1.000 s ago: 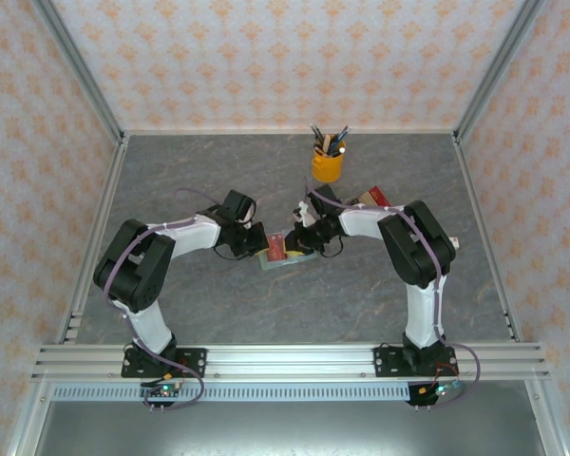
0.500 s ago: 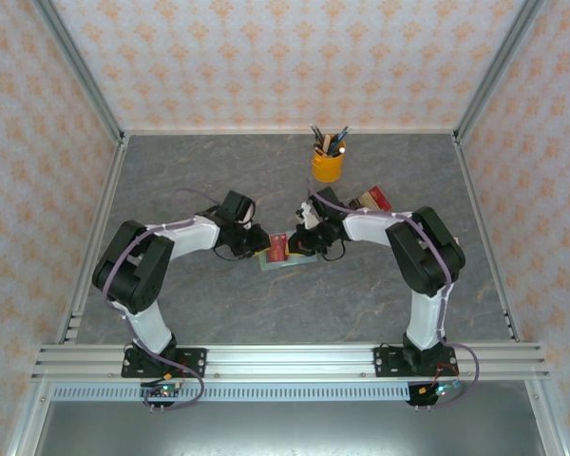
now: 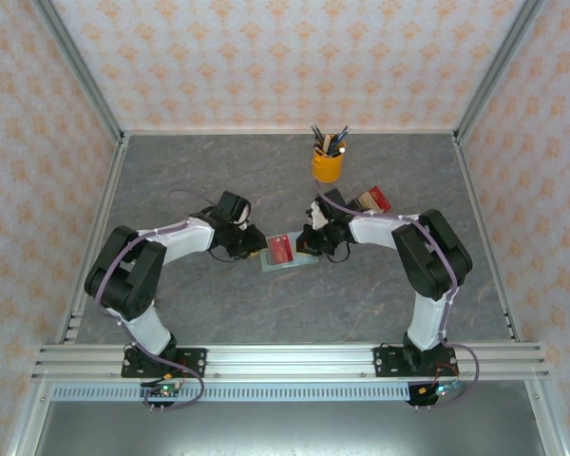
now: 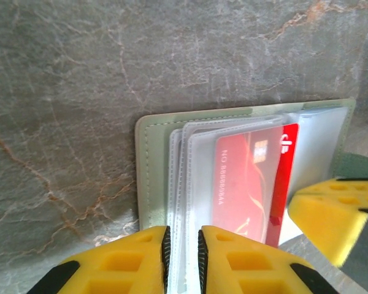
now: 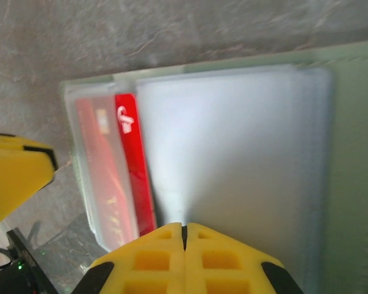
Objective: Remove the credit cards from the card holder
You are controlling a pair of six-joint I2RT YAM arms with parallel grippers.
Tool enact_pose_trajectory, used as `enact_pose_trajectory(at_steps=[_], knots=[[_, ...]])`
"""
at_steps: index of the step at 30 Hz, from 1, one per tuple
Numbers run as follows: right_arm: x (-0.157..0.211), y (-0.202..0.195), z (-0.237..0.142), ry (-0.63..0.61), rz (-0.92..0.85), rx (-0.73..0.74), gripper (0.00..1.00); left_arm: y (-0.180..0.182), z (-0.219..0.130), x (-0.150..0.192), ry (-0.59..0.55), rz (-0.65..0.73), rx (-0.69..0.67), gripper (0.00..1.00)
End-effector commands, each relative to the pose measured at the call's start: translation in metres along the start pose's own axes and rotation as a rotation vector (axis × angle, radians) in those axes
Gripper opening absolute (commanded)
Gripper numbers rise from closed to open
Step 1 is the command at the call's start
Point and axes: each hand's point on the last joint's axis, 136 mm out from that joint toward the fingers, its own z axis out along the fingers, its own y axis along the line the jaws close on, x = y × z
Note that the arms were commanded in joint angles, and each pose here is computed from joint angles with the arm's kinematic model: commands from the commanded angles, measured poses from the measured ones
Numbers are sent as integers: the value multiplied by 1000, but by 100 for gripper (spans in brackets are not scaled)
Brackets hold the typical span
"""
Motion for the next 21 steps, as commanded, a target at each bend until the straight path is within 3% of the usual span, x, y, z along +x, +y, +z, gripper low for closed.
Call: enact_pose_trajectory(at_steps=[1,4,9,16,21], knots=[[-3,-8,-6,-24,-14,45,0,-18,-8,0,-13,52,75,22],[-5,-5,-6,-17,-20,24,0,-22,-5,1,-9,64,76,21],[-7,26,-11,-14,-36,-139,1,-8,3,1,-1,45,10,16],[-12,28,-2,13,-9,-153,22,4,17,5,30,17,-26,13],[-11,28,6,38,-13,-159,25,14,21,9,48,2,-65,12]])
